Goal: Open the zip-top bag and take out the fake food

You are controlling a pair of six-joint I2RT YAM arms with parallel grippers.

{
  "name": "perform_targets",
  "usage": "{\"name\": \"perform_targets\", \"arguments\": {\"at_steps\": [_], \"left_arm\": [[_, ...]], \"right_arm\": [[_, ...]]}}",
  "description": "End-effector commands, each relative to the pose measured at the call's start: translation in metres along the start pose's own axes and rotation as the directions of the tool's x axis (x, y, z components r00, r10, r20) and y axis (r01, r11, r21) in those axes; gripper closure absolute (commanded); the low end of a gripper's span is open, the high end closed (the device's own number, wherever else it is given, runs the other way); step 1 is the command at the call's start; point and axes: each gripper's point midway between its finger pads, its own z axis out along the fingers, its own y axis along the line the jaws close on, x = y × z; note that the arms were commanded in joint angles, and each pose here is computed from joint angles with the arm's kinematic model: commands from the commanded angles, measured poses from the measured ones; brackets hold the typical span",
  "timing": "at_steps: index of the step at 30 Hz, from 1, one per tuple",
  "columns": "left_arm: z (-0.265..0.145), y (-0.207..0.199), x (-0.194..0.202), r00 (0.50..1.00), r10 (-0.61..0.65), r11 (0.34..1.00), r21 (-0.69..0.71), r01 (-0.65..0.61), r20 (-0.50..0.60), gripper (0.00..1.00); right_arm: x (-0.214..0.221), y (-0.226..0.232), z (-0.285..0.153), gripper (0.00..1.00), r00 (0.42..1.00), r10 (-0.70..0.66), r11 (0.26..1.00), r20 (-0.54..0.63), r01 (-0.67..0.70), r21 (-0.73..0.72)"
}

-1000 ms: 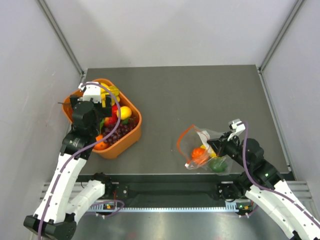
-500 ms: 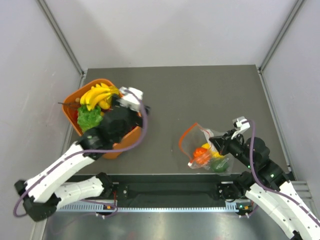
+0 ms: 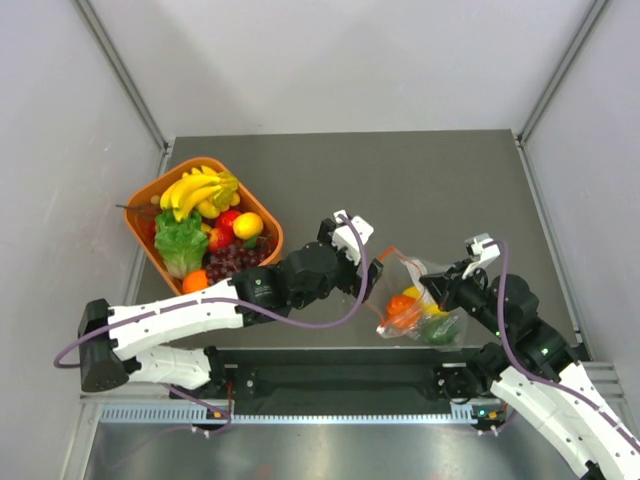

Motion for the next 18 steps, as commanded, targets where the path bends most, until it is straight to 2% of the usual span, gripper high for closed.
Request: {"name": "perform_targets", "arguments": {"at_steps": [1,5,10,18], "left_arm": [[0.017,-0.041,0.007,0.996,-0.093,0.983,0.162,0.09,0.009,0.04],[0.03,-0.059,0.035,0.994,-0.08,0.975,0.202,0.092,-0.068,0.07],[0.044,-0.073,0.046,0.992,-0.102,0.965,0.236,0.116,-0.071,0.09],[0.069,-0.079,0.073,0.988,-0.095,0.97,0.214,0.119,-0.121,0.11]], "right_arm": [[-0.022,0.009,-0.006,1.0,0.998,-0.012,1.0,0.055,0.013,-0.022],[-0.022,0.009,-0.007,1.0,0.998,-0.01,1.0,0.058,0.011,-0.022],[-0.021,0.009,-0.006,1.0,0.998,-0.01,1.0,0.056,0.011,-0.023],[-0.022,0.01,-0.007,1.0,0.998,-0.013,1.0,0.06,0.015,-0.027]]}}
